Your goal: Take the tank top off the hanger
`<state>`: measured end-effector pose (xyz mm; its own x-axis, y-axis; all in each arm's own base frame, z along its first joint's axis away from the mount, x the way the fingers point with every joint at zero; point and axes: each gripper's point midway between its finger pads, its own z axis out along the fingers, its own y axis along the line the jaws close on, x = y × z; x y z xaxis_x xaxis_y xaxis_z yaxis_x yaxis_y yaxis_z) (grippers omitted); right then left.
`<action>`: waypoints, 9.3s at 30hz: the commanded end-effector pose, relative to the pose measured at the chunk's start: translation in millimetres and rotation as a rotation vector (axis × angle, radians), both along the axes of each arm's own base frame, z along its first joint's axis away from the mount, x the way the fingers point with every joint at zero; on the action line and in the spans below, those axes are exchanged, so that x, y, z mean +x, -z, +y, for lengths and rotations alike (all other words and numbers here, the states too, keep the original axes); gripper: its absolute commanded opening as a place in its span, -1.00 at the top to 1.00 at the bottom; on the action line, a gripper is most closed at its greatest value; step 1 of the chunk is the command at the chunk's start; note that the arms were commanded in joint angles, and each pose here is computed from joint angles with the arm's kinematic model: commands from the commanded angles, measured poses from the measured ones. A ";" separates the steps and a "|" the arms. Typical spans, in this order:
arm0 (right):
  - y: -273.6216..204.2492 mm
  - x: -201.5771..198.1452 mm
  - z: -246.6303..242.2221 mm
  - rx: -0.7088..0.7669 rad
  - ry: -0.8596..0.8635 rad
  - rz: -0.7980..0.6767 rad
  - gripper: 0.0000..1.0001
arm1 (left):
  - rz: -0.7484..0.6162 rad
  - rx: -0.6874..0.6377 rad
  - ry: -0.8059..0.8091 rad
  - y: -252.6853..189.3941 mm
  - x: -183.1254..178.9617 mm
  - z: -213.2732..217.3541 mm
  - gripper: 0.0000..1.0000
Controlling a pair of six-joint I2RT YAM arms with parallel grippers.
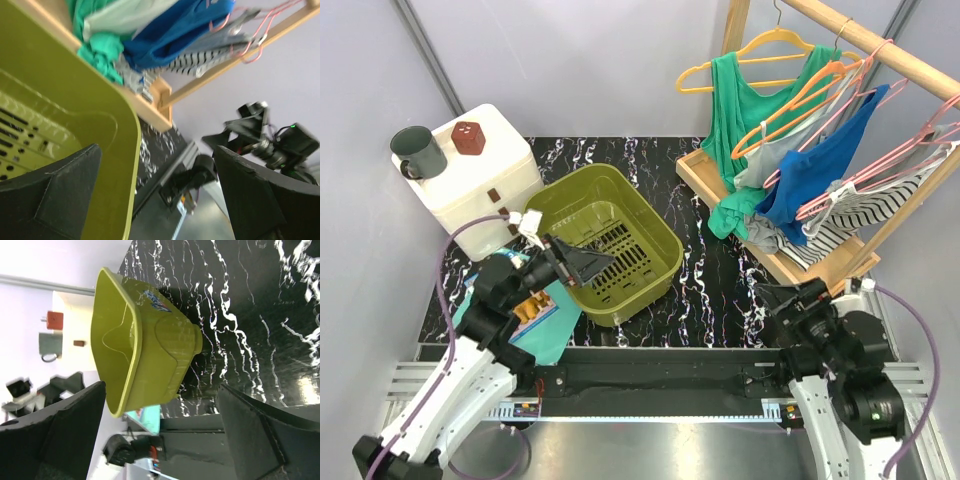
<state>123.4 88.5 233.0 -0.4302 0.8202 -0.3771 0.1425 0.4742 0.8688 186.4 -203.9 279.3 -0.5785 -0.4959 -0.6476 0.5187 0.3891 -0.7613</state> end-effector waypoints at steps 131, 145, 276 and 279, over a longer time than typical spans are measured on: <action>-112.2 -48.8 -84.8 -0.639 0.132 0.039 1.00 | -0.117 0.057 0.508 -52.1 -72.3 -38.6 -0.66; -138.2 -130.9 -91.3 -0.628 0.175 -0.202 1.00 | -0.129 -0.005 0.656 -57.0 -98.0 -111.2 -0.62; -202.4 -28.3 53.7 -0.176 -0.450 -0.751 1.00 | -0.402 -0.042 0.496 -200.2 -83.3 -157.2 -0.75; -197.6 -24.3 54.4 -0.173 -0.453 -0.738 1.00 | -0.466 -0.047 0.417 -217.2 -74.4 -149.0 -0.75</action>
